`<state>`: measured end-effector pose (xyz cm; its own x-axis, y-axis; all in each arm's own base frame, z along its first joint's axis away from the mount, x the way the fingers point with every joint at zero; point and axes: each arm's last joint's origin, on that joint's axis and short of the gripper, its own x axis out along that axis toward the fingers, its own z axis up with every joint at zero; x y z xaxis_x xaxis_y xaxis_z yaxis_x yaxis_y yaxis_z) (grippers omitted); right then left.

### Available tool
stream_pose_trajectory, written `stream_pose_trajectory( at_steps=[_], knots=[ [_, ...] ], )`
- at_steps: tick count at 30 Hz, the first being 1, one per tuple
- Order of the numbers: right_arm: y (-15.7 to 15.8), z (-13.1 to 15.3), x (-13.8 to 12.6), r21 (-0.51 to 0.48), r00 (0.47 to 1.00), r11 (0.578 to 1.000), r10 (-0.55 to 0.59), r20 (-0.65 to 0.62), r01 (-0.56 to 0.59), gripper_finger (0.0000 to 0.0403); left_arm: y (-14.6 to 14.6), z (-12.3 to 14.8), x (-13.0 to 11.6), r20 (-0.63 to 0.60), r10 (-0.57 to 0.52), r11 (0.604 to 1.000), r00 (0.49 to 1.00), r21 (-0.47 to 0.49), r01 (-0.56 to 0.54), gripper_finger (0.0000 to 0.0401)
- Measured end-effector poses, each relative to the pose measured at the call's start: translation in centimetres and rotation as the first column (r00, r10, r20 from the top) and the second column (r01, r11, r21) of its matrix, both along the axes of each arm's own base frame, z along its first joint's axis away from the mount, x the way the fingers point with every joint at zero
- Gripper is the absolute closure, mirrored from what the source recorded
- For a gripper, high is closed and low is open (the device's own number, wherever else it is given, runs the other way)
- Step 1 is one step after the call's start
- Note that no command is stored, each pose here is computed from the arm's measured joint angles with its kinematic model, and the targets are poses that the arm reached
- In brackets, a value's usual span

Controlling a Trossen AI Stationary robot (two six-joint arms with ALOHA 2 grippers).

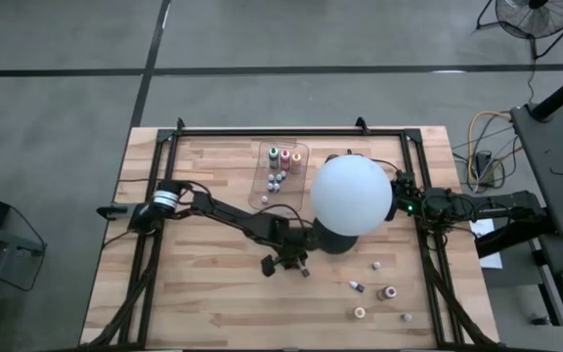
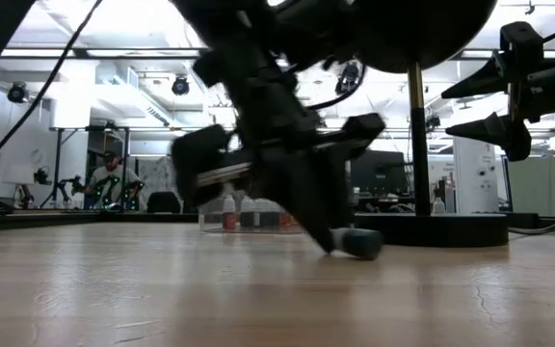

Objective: Pick & Place food coloring
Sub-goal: Put the small black food coloring bottle into the transparent bin

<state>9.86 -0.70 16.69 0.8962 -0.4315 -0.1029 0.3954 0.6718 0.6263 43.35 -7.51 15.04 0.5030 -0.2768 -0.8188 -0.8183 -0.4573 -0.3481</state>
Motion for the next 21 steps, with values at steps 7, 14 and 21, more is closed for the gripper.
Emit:
stream_pose_trajectory(
  at_steps=[7,14,21],
  knots=[
    [0.0,0.0,0.0,0.0,1.0,1.0,0.0,-0.003,0.0,0.0101,0.6,1.3,-3.5,0.051,-0.058,0.994,0.997,0.092,0.053,0.0371],
    [0.0,0.0,0.0,-0.001,1.0,1.0,-0.002,-0.006,0.002,0.0101,1.4,3.2,-7.0,0.114,-0.209,0.951,0.971,0.253,0.176,0.0371],
    [0.0,-0.1,0.1,-0.001,1.0,1.0,-0.001,-0.016,0.001,0.0101,2.6,5.7,-8.9,0.172,-0.414,0.84,0.894,0.449,0.303,0.0371]
  ],
)
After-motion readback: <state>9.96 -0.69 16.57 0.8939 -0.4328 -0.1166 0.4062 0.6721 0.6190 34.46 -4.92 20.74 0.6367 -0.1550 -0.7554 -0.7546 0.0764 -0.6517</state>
